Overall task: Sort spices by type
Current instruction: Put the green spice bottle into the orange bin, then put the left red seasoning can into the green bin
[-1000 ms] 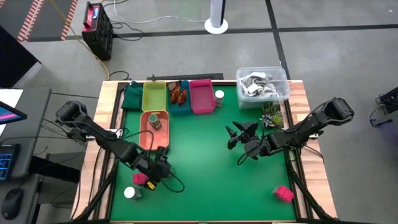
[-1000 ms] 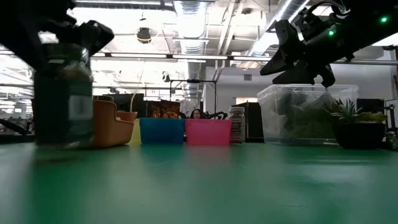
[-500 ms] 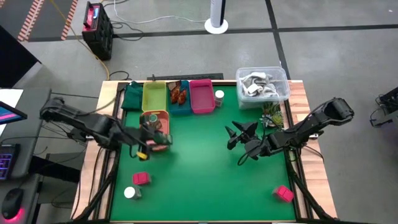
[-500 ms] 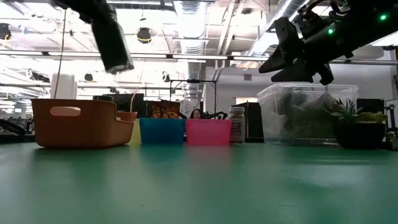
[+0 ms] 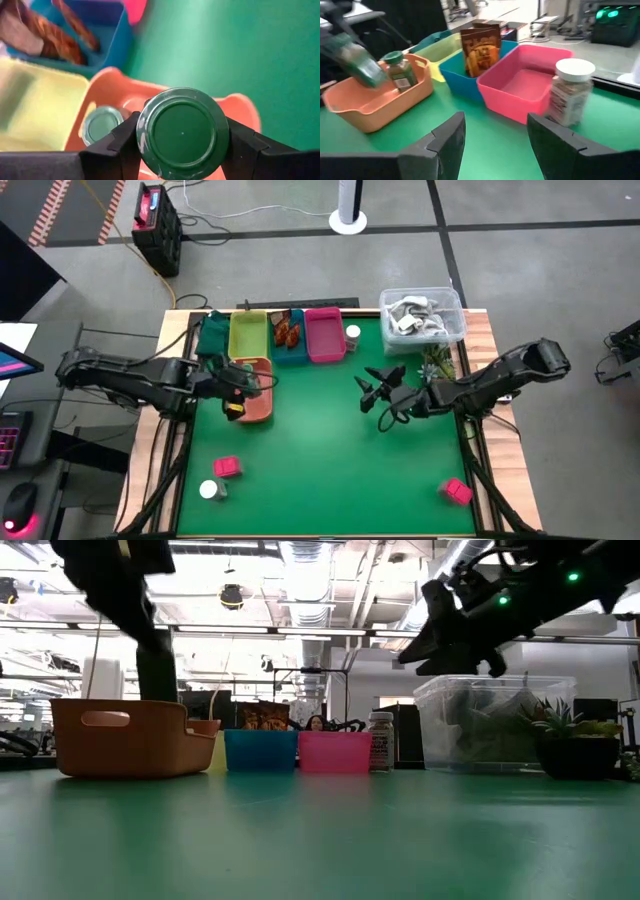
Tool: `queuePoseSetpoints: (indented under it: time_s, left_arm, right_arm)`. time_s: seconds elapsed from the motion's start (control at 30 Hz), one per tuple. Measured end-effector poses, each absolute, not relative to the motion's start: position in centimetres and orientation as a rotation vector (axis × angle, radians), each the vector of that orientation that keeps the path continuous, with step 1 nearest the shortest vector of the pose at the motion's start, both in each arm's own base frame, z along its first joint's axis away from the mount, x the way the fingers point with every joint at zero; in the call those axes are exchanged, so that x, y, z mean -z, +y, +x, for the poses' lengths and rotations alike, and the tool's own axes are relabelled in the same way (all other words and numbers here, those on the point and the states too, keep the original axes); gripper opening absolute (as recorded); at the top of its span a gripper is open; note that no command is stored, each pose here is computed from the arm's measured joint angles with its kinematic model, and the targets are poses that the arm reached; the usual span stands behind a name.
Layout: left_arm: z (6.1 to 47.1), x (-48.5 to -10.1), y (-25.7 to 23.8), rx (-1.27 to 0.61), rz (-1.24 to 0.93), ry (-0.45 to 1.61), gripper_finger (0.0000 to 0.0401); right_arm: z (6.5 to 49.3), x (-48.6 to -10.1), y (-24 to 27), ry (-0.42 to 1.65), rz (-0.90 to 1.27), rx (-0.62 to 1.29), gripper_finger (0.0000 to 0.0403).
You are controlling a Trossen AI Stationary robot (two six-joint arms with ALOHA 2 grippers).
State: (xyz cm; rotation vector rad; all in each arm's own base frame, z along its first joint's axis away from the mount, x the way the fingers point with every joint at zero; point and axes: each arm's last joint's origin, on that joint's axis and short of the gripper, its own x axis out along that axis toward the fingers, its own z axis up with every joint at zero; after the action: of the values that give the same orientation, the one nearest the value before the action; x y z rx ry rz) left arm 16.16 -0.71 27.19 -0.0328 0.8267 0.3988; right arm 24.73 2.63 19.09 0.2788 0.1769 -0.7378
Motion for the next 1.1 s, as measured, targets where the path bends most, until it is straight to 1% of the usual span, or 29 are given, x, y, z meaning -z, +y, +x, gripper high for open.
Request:
queuePoseSetpoints:
  time_s: [0.1, 0.57, 0.67, 0.93, 1.1]
  left_arm:
    - [16.6, -25.8, -0.6, -0.384, -0.061, 0.859, 0.0200]
    - [16.4, -22.0, -0.6, -0.416, -0.065, 0.965, 0.0204]
    - [16.4, -21.9, -0.6, -0.422, -0.075, 0.966, 0.0217]
    - [16.4, -22.0, -0.6, -0.415, -0.060, 0.968, 0.0274]
    - [16.3, -24.2, -0.4, -0.430, 0.023, 0.926, 0.0287]
  right_arm:
    - [25.1, -19.3, 1.9, 0.194, 0.282, 0.691, 0.0240]
    - [26.4, -21.3, 1.2, 0.198, 0.200, 0.629, 0.0240]
    - [26.4, -21.5, 1.2, 0.195, 0.197, 0.626, 0.0240]
    - [26.5, -21.6, 1.2, 0.189, 0.207, 0.626, 0.0240]
    - [26.5, -21.6, 1.2, 0.189, 0.207, 0.626, 0.0240]
